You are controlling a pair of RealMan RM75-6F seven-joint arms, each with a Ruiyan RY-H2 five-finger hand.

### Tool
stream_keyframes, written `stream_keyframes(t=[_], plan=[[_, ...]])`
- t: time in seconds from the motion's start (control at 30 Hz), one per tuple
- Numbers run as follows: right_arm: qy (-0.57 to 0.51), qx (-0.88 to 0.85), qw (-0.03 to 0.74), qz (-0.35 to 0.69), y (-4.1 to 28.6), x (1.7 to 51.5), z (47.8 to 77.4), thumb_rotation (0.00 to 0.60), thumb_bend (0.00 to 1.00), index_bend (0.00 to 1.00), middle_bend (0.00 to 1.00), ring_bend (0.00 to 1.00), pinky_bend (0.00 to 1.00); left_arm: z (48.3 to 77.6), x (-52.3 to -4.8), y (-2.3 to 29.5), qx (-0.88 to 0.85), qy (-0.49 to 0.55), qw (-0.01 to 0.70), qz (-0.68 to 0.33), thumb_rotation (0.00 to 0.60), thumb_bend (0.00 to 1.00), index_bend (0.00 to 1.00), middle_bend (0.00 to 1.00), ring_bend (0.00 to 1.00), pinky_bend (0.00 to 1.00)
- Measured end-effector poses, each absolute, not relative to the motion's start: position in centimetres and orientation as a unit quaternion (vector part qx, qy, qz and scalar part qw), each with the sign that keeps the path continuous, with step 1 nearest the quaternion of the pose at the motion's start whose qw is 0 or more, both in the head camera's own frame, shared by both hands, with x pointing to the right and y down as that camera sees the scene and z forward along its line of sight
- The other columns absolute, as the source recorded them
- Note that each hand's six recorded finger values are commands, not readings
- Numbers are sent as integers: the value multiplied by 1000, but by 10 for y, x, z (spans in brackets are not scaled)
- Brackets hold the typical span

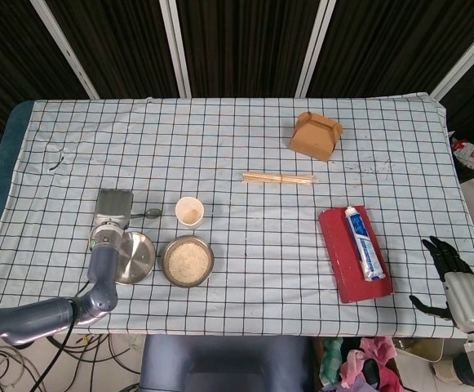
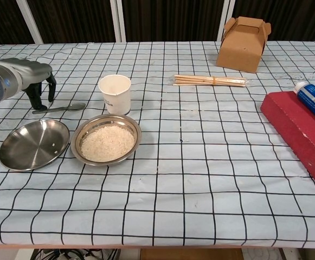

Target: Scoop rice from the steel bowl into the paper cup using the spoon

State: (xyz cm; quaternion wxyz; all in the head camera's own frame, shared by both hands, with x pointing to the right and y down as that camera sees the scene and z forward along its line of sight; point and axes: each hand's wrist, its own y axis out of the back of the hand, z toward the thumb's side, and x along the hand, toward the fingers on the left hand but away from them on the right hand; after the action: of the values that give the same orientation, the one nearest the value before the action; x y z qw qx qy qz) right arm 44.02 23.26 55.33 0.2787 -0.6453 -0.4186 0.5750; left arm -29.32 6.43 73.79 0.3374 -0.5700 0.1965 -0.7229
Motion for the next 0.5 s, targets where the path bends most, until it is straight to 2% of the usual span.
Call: stream_keyframes(t=[0.5], plan=[[-425,-645,272,574,233,442,552,600,155,0,0,0,176,746,-293,71,-574,193,324,-727,600,363,504,1000,1000,1000]])
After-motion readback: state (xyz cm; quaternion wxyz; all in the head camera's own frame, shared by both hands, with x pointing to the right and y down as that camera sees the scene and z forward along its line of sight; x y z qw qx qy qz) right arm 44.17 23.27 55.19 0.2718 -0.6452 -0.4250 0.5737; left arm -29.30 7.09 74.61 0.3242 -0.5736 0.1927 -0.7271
